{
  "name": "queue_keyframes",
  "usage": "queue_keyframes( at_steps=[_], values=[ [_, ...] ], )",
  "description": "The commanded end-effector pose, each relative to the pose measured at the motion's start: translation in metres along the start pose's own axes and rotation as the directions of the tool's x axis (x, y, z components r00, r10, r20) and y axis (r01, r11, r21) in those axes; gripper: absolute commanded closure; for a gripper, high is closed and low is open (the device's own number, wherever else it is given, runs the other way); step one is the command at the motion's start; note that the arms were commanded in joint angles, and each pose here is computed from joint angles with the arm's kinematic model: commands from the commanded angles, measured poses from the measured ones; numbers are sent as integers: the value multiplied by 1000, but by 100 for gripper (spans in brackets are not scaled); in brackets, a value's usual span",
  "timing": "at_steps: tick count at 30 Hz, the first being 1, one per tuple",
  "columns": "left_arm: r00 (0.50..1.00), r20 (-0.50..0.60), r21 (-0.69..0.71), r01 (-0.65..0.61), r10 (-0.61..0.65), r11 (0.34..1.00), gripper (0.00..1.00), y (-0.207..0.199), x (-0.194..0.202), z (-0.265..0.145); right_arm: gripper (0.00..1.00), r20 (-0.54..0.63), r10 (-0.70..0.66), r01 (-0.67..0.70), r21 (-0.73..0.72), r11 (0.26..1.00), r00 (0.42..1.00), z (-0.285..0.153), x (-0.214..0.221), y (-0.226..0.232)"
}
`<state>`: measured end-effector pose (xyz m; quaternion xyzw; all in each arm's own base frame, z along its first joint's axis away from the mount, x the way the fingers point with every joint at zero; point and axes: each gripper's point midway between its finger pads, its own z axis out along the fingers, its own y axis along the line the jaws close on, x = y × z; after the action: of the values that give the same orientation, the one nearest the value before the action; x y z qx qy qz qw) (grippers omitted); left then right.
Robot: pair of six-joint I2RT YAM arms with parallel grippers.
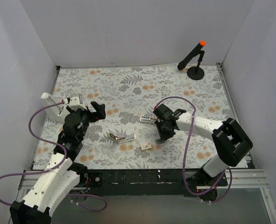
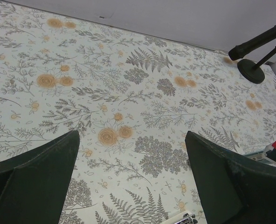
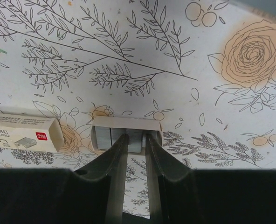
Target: Load the staples into the stapler
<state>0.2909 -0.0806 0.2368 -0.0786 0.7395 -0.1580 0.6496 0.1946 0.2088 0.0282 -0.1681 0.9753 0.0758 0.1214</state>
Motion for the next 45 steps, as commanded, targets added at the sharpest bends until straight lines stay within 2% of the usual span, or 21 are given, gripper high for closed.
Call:
queue_keyframes(
  at_steps=[1,5,9,14,18,23,30,37,45],
  values=[
    [1000,28,28,6,-7,1000,2,-8,-13,0,72,-69,17,-12,82,997,997,8,19,-16],
    [1000,22,31,7,-7,999,2,-9,-11,1,73,-63,19,-12,117,993,998,6,17,-22],
    [1000,12,31,8,-9,999,2,-8,-8,1,75,-53,9,-5,74,997,999,4,14,-14],
    [1000,-6,27,16,-15,1000,2,-8,-3,3,75,-85,48,-30,197,980,995,8,22,-35],
    [1000,-8,29,17,-17,999,2,-8,-3,4,75,-66,37,-28,131,991,997,8,20,-24],
    [1000,-14,37,26,-25,999,2,-11,-2,4,69,-54,2,-3,-20,1000,999,11,18,1],
    [999,-11,46,33,-33,998,2,-12,-4,1,69,-55,-60,60,6,998,997,12,22,-3],
    [999,-13,57,44,-44,997,2,-15,-5,0,83,-37,-114,115,29,993,993,7,20,-1],
    [999,-13,61,40,-39,997,2,-15,-6,-1,85,14,-175,175,36,984,984,-9,6,10]
  ],
)
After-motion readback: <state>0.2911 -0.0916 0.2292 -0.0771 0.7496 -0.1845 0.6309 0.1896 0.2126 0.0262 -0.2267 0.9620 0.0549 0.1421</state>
